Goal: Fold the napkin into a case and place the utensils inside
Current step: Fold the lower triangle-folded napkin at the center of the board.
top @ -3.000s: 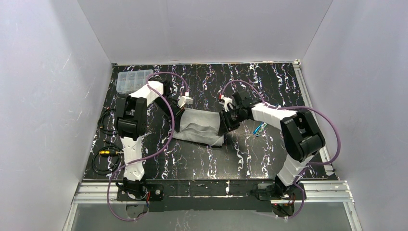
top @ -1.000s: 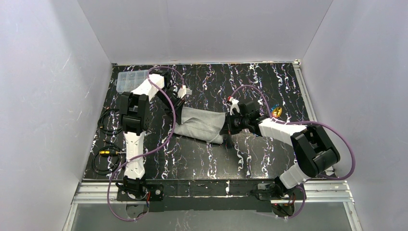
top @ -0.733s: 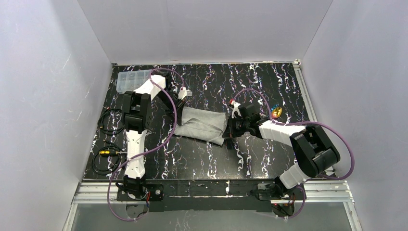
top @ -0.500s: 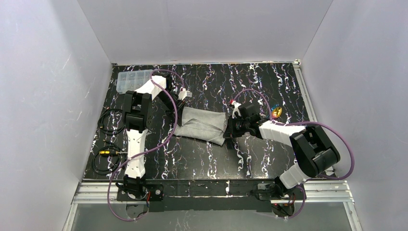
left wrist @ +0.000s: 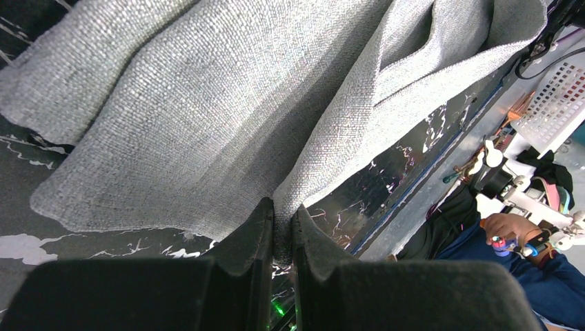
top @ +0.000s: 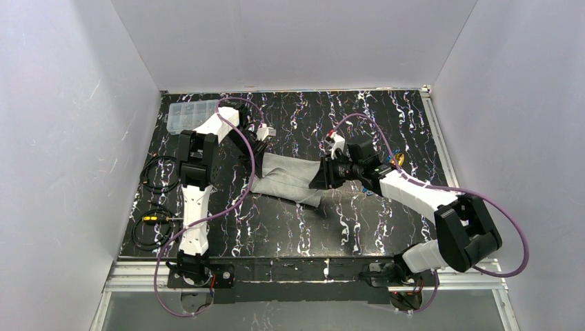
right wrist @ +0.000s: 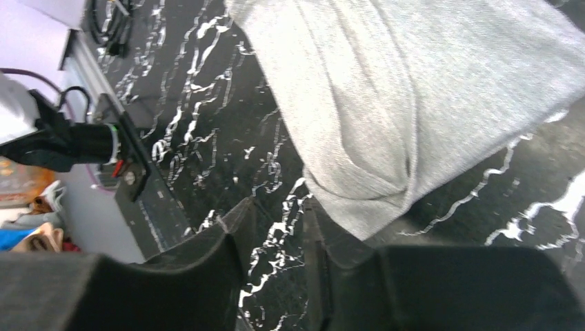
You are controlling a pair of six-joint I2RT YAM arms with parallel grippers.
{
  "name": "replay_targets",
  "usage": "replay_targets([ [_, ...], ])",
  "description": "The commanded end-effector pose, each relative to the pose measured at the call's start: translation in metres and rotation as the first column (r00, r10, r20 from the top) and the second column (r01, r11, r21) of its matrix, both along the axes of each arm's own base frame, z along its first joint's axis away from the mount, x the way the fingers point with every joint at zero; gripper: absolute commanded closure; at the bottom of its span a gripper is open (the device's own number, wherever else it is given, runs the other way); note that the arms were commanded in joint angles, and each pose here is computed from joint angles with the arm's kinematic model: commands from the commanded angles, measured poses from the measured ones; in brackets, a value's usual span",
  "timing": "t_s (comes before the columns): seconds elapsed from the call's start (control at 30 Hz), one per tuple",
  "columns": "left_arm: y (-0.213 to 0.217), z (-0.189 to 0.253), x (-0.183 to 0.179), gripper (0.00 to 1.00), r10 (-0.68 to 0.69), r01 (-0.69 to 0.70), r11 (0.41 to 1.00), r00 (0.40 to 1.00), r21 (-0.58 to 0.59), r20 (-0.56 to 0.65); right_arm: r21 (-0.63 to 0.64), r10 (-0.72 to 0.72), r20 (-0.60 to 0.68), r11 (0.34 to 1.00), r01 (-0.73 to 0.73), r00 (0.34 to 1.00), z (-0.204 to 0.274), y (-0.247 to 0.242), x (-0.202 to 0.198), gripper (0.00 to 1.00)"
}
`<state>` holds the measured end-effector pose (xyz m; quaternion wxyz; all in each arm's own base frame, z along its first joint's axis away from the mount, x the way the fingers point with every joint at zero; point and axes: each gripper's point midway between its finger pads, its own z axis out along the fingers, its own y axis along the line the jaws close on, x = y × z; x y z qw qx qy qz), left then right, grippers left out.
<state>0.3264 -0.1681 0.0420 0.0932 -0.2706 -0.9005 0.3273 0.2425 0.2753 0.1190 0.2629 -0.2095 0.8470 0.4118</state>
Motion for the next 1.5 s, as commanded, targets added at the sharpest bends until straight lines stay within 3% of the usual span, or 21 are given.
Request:
replay_targets([
  [0.0,-0.004,0.002,0.003,1.00,0.005,-0.005,1.000,1.000,-0.006,0.000,0.146,0.119,0.016,0.982,-0.120,0.993,0.026,0.029,-0.010,0.66],
  [0.1,-0.003,0.001,0.002,1.00,0.003,-0.003,1.000,1.000,0.000,-0.003,0.155,0.192,-0.012,0.970,-0.188,0.981,0.015,0.041,-0.016,0.79],
  [0.23,-0.003,0.002,0.003,1.00,0.006,-0.006,1.000,1.000,-0.001,-0.002,0.150,0.235,-0.025,0.962,-0.229,0.972,0.001,0.048,-0.011,0.83],
  [0.43,-0.002,0.010,0.003,1.00,0.006,-0.006,1.000,1.000,0.001,0.015,0.015,0.144,-0.126,0.990,-0.143,0.982,-0.059,0.042,0.014,0.93],
  [0.57,0.004,0.024,0.004,0.85,0.001,-0.002,1.000,0.999,0.012,0.039,-0.024,0.085,-0.168,0.996,-0.090,0.982,-0.081,0.036,0.020,0.93],
  [0.8,0.023,0.060,0.027,0.46,-0.005,-0.004,0.998,0.984,0.055,0.177,-0.057,0.047,-0.214,0.997,-0.060,0.976,-0.101,0.029,0.017,0.95],
  [0.87,0.027,0.069,0.032,0.43,-0.019,0.003,0.998,0.976,0.071,0.218,-0.062,0.038,-0.222,0.997,-0.053,0.974,-0.104,0.028,0.016,0.95],
  [1.0,0.030,0.082,0.033,0.43,-0.043,0.026,0.997,0.964,0.066,0.264,-0.055,0.027,-0.233,0.998,-0.041,0.972,-0.105,0.027,0.016,0.96],
  [1.2,0.021,0.075,-0.004,0.63,-0.099,0.101,0.995,0.981,0.002,0.165,-0.033,0.014,-0.245,0.999,-0.023,0.970,-0.101,0.027,0.018,0.96],
  [1.47,-0.015,0.061,-0.050,0.76,-0.193,0.200,0.975,0.978,-0.097,0.076,0.023,0.018,-0.236,1.000,-0.013,0.972,-0.084,0.031,0.025,0.95],
])
